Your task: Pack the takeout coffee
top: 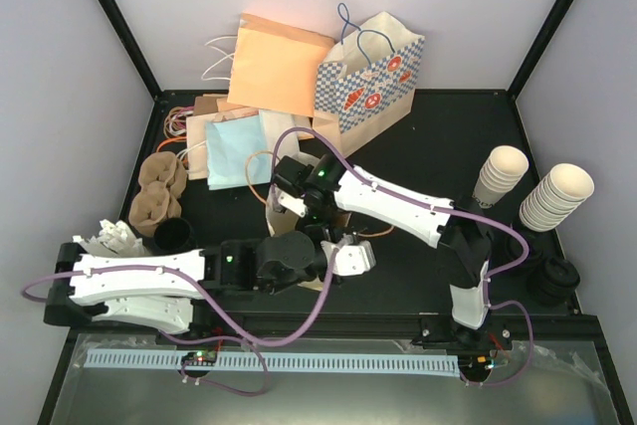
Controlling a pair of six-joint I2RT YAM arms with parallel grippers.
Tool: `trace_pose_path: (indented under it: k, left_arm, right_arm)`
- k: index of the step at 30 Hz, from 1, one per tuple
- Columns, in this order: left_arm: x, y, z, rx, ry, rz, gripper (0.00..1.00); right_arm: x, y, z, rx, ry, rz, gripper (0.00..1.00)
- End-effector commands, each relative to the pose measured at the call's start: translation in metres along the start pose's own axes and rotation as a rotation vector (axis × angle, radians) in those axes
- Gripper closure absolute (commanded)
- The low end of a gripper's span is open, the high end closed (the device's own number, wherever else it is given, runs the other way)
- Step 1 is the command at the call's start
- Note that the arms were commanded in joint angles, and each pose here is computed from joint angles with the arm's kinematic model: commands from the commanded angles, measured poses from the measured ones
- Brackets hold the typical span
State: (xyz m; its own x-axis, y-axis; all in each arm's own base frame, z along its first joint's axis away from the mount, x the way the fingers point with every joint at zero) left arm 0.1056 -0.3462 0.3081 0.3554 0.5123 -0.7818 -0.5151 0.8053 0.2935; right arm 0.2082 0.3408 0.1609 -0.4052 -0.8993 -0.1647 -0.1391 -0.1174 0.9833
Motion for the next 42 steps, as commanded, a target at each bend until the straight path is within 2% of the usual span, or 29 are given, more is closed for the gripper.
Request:
trace_pose_path:
  k: [1,6,11,18,21,24,28,31,36,42]
  left_arm:
    - [-0.018,0.022,-0.007,0.105,0.039,-0.089,0.62]
    - [-0.002,0.045,-0.018,0.188,0.014,-0.091,0.46]
    - [-0.001,0.081,-0.002,0.186,0.089,-0.135,0.35]
    - [0.003,0.115,0.041,0.02,0.272,-0.164,0.4]
    - [0.012,0.126,0.071,-0.139,0.371,-0.156,0.45]
    - [0.022,0.14,0.105,-0.307,0.498,-0.118,0.49]
    - [0.038,0.147,0.132,-0.408,0.625,-0.032,0.49]
    - [0.057,0.147,0.144,-0.465,0.679,0.05,0.46]
    - [0.07,0.159,0.159,-0.527,0.742,0.087,0.4]
    - [0.084,0.147,0.16,-0.464,0.808,0.149,0.37]
  right_arm:
    - [-0.005,0.009,0.001,-0.008,-0.017,-0.052,0.45]
    - [-0.008,0.016,0.001,-0.008,-0.013,-0.08,0.45]
    - [-0.008,0.016,0.0,-0.005,-0.009,-0.083,0.45]
    - [-0.011,0.016,0.0,-0.009,-0.011,-0.091,0.45]
    - [-0.01,0.015,0.0,-0.01,-0.012,-0.084,0.45]
    - [-0.007,0.014,0.0,-0.007,-0.013,-0.077,0.45]
    - [-0.005,0.01,0.001,-0.006,-0.015,-0.075,0.45]
    - [-0.004,0.007,0.0,-0.005,-0.014,-0.071,0.45]
    - [-0.001,0.003,0.0,0.003,-0.013,-0.067,0.45]
    - [0.0,-0.004,0.001,-0.003,-0.016,-0.081,0.45]
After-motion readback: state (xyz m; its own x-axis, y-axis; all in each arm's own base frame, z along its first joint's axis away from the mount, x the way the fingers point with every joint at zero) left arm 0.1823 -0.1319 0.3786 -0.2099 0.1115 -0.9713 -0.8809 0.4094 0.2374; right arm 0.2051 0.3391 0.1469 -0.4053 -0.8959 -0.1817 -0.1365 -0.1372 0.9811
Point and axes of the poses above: each gripper's point midway between its finger pads, its own y axis back along the fingers, its own z axis along the line the jaws close on, x = y × z, the point moved 2 cm from there along y, back along the fingers, and after that the axes turned 3 degrees about -y, right-handed, at the moved point
